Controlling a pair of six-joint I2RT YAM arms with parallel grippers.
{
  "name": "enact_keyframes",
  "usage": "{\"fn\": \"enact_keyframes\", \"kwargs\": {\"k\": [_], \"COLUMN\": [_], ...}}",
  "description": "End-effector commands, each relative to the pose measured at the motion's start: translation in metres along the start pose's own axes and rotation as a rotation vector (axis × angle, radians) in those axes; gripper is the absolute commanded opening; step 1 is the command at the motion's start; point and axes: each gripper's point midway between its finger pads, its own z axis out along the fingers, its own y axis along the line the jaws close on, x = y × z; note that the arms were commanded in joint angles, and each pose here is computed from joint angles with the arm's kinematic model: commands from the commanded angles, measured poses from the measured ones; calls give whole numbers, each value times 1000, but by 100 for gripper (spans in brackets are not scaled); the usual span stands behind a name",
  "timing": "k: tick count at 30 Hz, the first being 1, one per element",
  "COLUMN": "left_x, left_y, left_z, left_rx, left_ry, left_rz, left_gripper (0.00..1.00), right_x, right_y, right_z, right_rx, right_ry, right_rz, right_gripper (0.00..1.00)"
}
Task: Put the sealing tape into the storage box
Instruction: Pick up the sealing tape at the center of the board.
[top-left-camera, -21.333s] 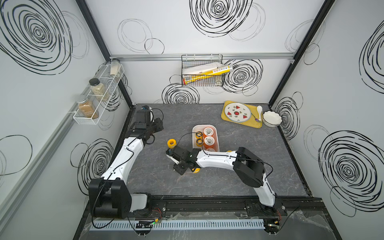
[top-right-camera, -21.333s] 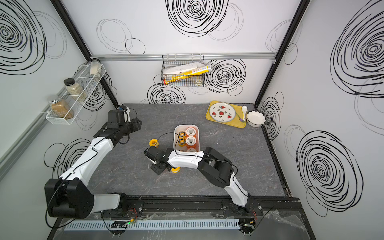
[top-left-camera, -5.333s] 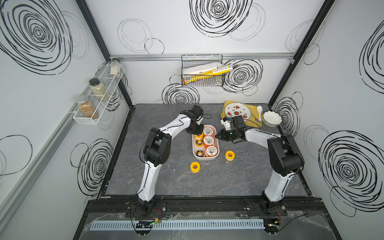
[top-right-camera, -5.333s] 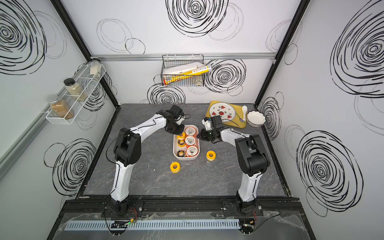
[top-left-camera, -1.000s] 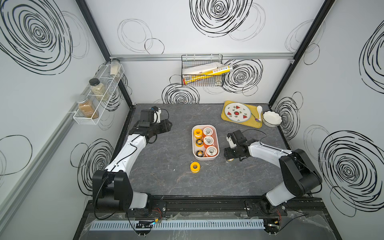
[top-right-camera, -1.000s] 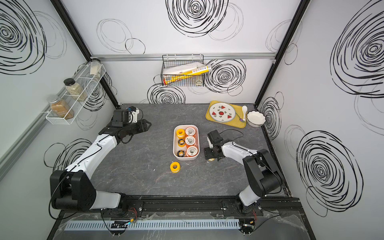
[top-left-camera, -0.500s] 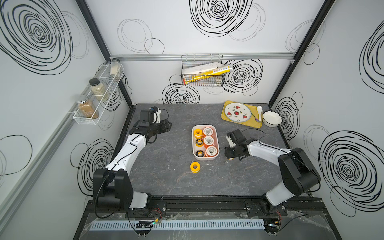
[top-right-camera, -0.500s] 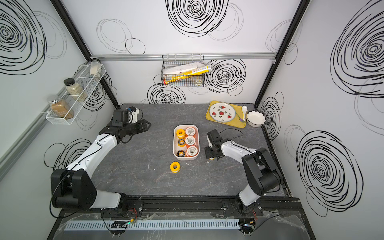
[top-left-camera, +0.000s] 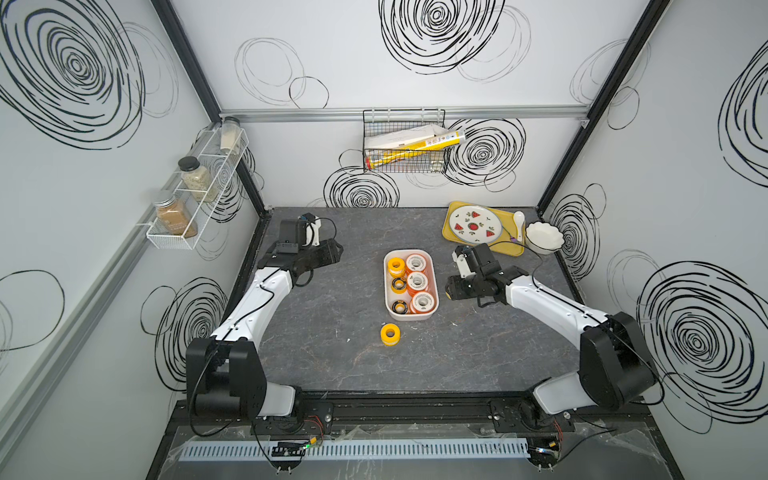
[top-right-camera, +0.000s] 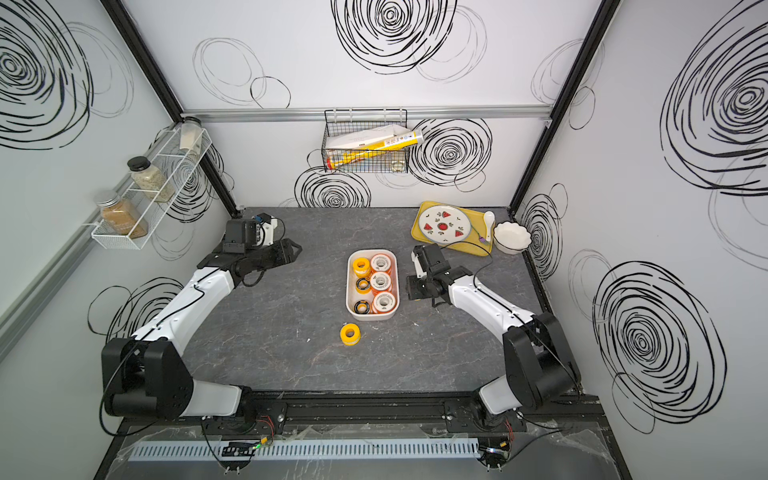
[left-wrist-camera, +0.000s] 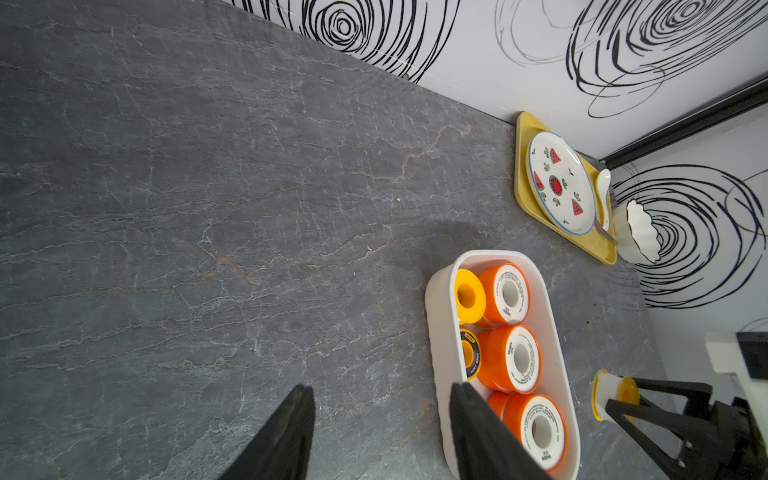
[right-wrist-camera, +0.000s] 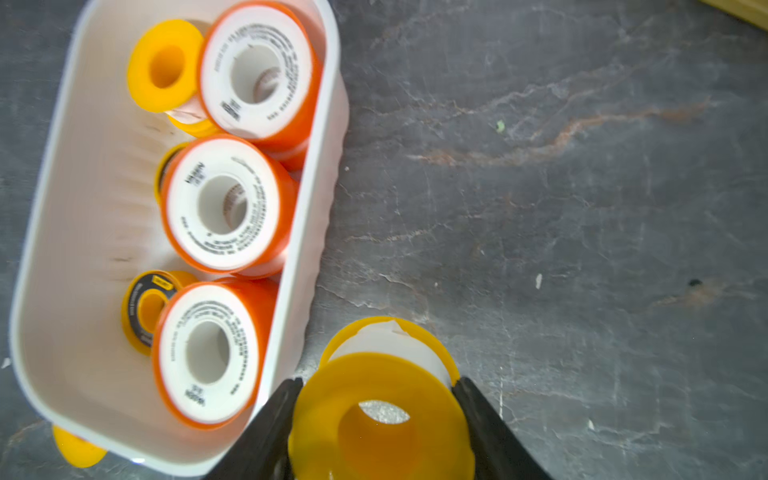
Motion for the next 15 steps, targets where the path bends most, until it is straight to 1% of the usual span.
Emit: {"fn": "enact_keyframes", "kwargs": {"k": [1,7,10,15], "left_x": [-7,-7,-7,-8], "left_y": [1,1,2,4], "left_z": [1,2,2,1], "left_rx": [11,14,12,1], "left_ry": [-20,-16,-16,-22], "left_rz": [-4,-6,-8,-11], "left_gripper": [59,59,59,59], "right_x": [-18,-44,-52,-62], "right_y": [27,62,74,87], "right_z": [-16,-23,-20,-11], "right_rx": [-122,-293,-356,-411], "right_ry": [-38,-79,-79,-74], "right_rz": [-11,-25,-32,-44], "right_gripper": [58,58,58,57]}}
